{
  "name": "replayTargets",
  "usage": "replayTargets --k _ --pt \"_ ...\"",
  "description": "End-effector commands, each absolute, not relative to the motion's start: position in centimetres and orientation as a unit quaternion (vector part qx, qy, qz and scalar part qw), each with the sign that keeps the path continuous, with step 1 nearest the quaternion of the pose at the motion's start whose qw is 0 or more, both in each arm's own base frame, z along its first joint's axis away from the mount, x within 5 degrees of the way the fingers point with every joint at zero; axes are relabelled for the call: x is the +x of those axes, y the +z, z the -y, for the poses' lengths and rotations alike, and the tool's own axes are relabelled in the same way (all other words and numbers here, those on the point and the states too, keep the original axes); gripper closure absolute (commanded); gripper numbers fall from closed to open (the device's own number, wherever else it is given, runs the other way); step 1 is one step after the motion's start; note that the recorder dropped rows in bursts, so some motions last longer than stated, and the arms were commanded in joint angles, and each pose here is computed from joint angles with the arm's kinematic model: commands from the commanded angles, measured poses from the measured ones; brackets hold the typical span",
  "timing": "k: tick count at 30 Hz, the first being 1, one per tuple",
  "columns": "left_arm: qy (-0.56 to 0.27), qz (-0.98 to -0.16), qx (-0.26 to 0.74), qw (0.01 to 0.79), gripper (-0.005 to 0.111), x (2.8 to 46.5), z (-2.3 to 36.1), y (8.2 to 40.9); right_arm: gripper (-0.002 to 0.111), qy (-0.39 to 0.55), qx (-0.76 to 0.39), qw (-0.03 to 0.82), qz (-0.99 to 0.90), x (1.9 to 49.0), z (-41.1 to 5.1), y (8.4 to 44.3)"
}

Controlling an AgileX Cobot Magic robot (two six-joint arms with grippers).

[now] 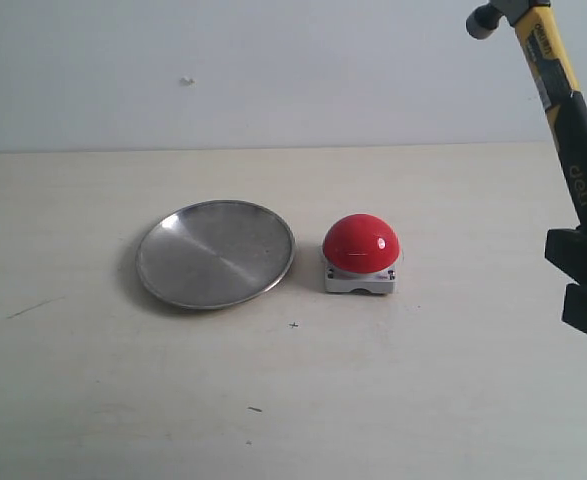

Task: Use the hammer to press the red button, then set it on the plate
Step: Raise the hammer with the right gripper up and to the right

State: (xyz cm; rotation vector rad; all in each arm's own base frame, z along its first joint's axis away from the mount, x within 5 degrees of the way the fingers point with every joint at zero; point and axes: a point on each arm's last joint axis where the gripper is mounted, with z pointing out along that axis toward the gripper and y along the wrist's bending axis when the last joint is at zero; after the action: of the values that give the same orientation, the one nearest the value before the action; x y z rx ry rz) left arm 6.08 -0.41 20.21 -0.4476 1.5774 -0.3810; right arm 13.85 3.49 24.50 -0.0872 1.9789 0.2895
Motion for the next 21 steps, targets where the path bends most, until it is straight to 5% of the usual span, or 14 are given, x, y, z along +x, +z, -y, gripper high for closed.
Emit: replayTargets --k 1,21 --pt "-0.17 -0.7 -0.194 0.666 0.107 6.0 0.5 20.2 0.108 0.098 -0.017 0.588 -0.803 13.6 -2.7 24.4" --pt "-0.224 -0.714 -0.136 0.65 0.107 5.9 1.5 20.2 0.108 0.121 0.039 0.632 -0.764 12.0 -1.9 24.2"
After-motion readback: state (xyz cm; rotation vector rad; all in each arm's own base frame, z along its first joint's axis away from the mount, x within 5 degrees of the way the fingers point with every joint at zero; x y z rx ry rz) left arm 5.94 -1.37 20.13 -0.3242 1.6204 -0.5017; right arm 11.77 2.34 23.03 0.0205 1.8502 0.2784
